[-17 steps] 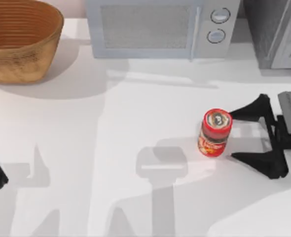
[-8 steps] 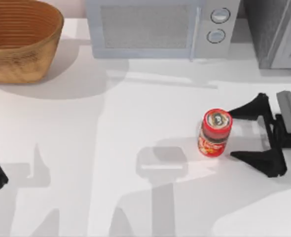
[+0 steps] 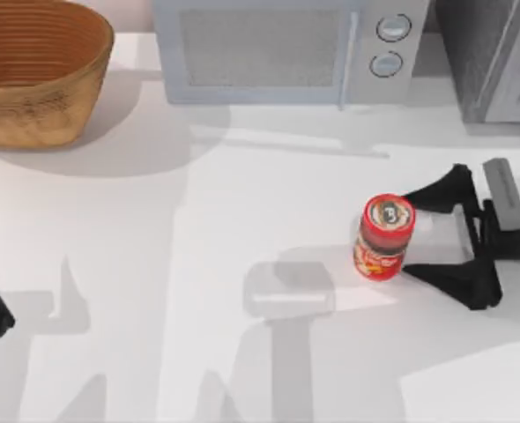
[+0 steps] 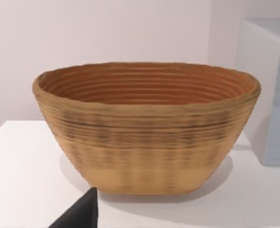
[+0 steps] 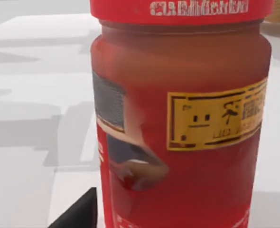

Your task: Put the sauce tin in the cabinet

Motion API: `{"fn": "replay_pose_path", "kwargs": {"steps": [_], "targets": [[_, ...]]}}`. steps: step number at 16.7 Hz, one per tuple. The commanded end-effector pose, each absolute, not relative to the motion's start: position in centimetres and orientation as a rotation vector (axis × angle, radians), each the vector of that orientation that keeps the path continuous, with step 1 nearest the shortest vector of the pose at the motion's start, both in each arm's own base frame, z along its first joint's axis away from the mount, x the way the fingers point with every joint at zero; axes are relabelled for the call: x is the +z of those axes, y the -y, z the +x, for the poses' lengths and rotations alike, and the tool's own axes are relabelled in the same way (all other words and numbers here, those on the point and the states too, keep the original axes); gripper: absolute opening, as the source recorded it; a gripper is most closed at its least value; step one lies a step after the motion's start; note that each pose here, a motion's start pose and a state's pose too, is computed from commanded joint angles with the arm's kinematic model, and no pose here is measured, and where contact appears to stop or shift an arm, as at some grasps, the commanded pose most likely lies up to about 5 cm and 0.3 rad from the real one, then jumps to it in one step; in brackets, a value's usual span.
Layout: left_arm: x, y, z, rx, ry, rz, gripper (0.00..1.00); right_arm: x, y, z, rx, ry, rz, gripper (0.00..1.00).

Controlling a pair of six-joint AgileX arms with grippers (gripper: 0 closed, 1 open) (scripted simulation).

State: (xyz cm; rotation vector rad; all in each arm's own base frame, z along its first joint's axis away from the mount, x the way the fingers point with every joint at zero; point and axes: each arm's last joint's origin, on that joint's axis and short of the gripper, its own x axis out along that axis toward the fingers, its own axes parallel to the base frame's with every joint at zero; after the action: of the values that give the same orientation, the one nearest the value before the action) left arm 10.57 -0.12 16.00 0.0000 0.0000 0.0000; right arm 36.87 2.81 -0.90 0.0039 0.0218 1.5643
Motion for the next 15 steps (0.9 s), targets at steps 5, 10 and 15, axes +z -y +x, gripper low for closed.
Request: {"fn": "replay_pose_path", "kwargs": {"steps": [5,10,15], "targets": [[16.0,0.1,10.6,0.000,0.000,0.000,1.00,-0.3,-5.4,36.4,1.563,-0.027,-0.003,1.00],[16.0,0.1,10.6,0.000,0.000,0.000,1.00,0.5,-7.9,35.4,1.561,-0.012,0.012,1.00],[16.0,0.1,10.6,0.000,0.000,0.000,1.00,0.6,-8.3,35.3,1.561,-0.010,0.016,1.00]]}}
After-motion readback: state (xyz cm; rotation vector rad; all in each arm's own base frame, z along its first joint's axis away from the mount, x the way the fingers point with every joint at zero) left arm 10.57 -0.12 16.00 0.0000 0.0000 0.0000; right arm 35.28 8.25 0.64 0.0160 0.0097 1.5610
